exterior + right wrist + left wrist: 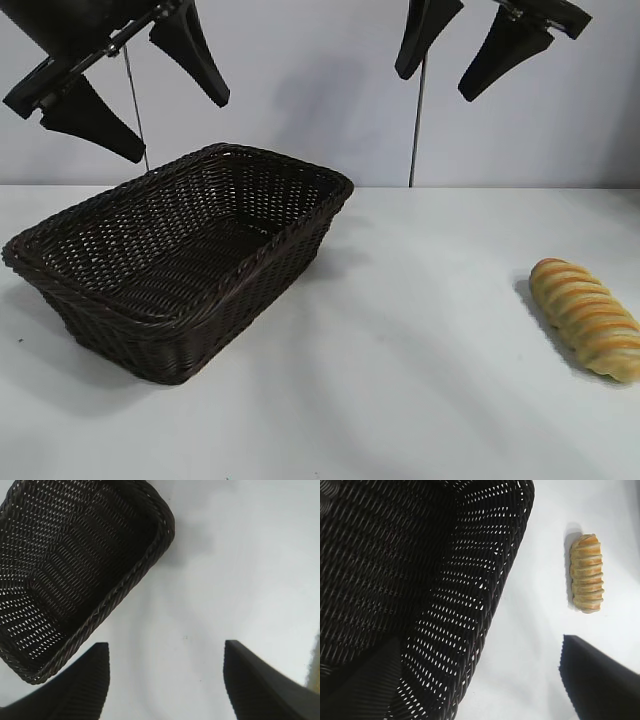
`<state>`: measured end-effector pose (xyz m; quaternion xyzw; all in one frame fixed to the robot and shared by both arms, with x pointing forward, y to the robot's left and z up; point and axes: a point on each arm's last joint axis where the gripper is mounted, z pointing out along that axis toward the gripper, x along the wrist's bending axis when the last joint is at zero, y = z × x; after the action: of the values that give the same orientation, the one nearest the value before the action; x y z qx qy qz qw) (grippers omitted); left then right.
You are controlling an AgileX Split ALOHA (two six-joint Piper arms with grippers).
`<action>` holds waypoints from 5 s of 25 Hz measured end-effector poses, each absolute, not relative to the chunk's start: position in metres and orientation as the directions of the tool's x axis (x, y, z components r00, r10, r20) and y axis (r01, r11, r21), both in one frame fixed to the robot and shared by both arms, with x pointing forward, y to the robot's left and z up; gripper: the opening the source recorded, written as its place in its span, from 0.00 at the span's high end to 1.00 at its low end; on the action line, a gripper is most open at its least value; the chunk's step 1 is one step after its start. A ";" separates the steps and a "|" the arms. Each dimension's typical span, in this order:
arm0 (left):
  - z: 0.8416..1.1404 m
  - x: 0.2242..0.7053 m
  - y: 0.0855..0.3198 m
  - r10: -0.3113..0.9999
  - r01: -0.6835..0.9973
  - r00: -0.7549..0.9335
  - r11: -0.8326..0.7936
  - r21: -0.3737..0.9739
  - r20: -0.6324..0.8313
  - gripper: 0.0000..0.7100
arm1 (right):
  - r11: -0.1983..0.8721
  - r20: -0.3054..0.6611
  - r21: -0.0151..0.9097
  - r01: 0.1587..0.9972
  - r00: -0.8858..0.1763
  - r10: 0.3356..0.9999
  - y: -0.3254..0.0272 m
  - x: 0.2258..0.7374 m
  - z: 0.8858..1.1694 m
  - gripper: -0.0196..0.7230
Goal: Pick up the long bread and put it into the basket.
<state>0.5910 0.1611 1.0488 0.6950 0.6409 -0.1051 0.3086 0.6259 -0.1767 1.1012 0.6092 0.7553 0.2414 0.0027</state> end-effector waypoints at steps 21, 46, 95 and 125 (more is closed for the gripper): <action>1.064 0.577 0.164 0.827 0.967 0.147 -0.004 0.256 -0.543 0.12 | 0.136 0.296 0.375 0.917 -0.257 0.920 -0.176 0.626 1.102 0.33; 1.029 0.520 0.192 0.869 0.961 -0.170 0.251 0.118 -0.464 0.12 | 0.137 0.295 0.373 0.918 -0.257 0.920 -0.176 0.626 1.102 0.33; 0.973 0.524 0.209 0.687 0.728 -0.629 0.685 0.035 -0.363 0.12 | 0.139 0.295 0.369 0.919 -0.257 0.920 -0.176 0.626 1.101 0.33; 0.918 0.544 0.200 0.642 0.694 -0.685 0.719 -0.042 -0.346 0.76 | 0.136 0.295 0.376 0.917 -0.257 0.920 -0.176 0.627 1.102 0.33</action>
<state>0.5438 0.2001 0.9184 0.3654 0.9139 -0.0849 0.1552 0.6267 -0.1762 1.1017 0.6094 0.7535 0.2466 0.0038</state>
